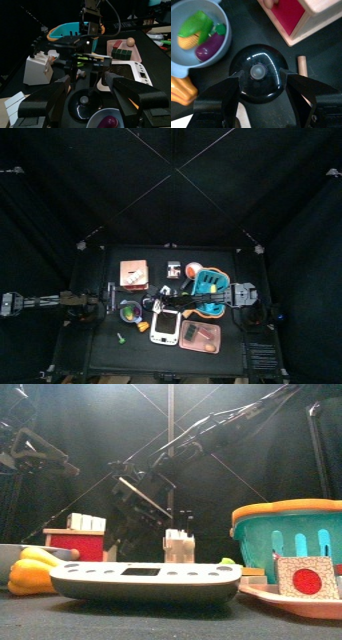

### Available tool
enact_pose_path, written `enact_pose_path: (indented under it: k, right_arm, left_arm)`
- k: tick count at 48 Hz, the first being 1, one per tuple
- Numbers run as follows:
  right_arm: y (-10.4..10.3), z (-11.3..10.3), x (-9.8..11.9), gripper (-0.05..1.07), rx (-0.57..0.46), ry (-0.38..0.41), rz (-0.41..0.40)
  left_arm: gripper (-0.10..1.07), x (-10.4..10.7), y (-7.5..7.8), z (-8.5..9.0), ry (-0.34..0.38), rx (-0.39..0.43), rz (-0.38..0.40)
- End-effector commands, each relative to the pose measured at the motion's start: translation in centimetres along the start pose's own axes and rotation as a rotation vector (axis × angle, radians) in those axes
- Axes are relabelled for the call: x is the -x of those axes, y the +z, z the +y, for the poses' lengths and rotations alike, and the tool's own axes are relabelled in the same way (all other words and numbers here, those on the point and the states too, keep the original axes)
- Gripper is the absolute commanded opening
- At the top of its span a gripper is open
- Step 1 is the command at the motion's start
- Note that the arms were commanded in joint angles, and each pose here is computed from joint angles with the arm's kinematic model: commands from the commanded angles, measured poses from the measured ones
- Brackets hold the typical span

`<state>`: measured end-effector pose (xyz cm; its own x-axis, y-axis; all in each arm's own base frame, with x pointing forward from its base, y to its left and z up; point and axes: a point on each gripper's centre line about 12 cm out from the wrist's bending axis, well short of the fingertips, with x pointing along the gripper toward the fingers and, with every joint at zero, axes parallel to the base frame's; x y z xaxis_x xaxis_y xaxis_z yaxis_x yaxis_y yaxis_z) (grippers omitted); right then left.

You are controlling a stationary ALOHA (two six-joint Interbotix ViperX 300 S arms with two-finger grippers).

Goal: Place potlid near bowl and stove

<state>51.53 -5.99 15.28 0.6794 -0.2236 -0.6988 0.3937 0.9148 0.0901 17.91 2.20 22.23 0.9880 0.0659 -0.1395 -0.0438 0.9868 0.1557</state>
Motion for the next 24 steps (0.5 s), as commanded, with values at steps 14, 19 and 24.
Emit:
enact_pose_path:
  k: [14, 19, 24]
  right_arm:
    - [1.9, 0.7, 4.6, 0.91, -0.011, 0.132, -0.147]
    - [1.8, 0.7, 5.7, 0.91, 0.002, 0.191, -0.201]
    - [2.0, 0.6, 7.6, 0.91, 0.024, 0.246, -0.268]
  left_arm:
    - [0.93, -0.3, 1.7, 0.8, 0.028, -0.002, -0.038]
    - [0.93, -0.3, 1.6, 1.0, 0.042, 0.005, -0.035]
    - [0.93, -0.3, 1.7, 1.5, 0.065, 0.026, -0.036]
